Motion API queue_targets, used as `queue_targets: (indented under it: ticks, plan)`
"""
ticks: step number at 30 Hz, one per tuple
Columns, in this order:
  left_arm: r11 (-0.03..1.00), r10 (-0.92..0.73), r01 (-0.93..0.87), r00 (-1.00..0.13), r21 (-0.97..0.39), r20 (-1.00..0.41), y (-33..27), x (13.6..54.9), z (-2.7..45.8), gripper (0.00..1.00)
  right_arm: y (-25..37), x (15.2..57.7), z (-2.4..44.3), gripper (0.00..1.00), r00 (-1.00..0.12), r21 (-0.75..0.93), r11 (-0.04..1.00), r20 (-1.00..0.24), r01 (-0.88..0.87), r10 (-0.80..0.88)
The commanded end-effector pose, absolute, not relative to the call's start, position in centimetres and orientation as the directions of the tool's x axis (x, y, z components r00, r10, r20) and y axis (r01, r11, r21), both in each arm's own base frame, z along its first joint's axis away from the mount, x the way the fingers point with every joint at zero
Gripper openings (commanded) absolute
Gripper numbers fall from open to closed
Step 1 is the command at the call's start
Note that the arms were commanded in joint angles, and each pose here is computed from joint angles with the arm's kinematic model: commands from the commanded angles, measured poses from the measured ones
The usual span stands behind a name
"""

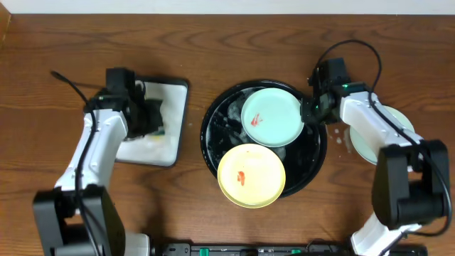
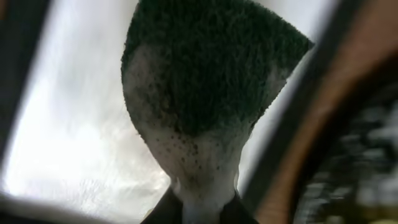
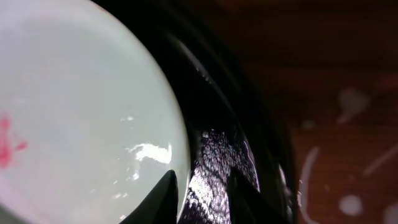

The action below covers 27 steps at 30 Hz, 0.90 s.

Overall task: Clean dirty plates on tray and stack at the side
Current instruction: 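Pick up the sponge with the left gripper and bring it to the plate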

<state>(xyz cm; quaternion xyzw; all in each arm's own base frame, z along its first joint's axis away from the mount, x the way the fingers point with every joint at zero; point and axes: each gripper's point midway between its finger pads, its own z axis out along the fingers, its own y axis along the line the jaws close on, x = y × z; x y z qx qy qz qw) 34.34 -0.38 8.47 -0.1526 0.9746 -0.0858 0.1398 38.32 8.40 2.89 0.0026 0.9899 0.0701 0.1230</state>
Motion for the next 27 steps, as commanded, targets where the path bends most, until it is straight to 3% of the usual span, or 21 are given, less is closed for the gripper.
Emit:
queue_targets:
  ticks: [1, 4, 7, 8, 16, 27]
  plan:
    - [0.945, -0.247, -0.151, -0.911, -0.290, -0.331, -3.8, 36.3, 12.2, 0.08, 9.5, 38.0, 1.5, 0.24, -0.978, 0.157, 0.987, -0.209, -0.037, -0.004]
    - [0.940, -0.203, -0.075, -0.908, -0.333, -0.366, -7.2, 37.1, 13.1, 0.07, 10.0, 37.7, 0.6, 0.21, -0.982, 0.158, 0.986, -0.188, -0.046, -0.016]
    - [0.931, -0.189, -0.039, -0.904, -0.364, -0.385, -10.3, 37.4, 13.5, 0.07, 10.1, 37.5, 0.0, 0.02, -0.984, 0.149, 0.988, -0.175, -0.050, -0.024]
    - [0.925, -0.190, -0.031, -0.901, -0.378, -0.391, -11.3, 37.6, 13.6, 0.08, 10.1, 37.5, -0.2, 0.01, -0.985, 0.145, 0.988, -0.173, -0.050, -0.025]
    - [0.856, -0.227, 0.004, -0.896, -0.517, -0.382, -21.6, 38.1, 13.3, 0.07, 9.4, 37.2, -0.4, 0.01, -0.988, 0.111, 0.994, -0.156, 0.001, 0.019]
    - [0.811, -0.172, 0.046, -0.934, -0.583, -0.314, -31.7, 37.0, 5.8, 0.08, 9.5, 37.1, -0.4, 0.01, -0.988, 0.111, 0.994, -0.152, -0.001, 0.016]
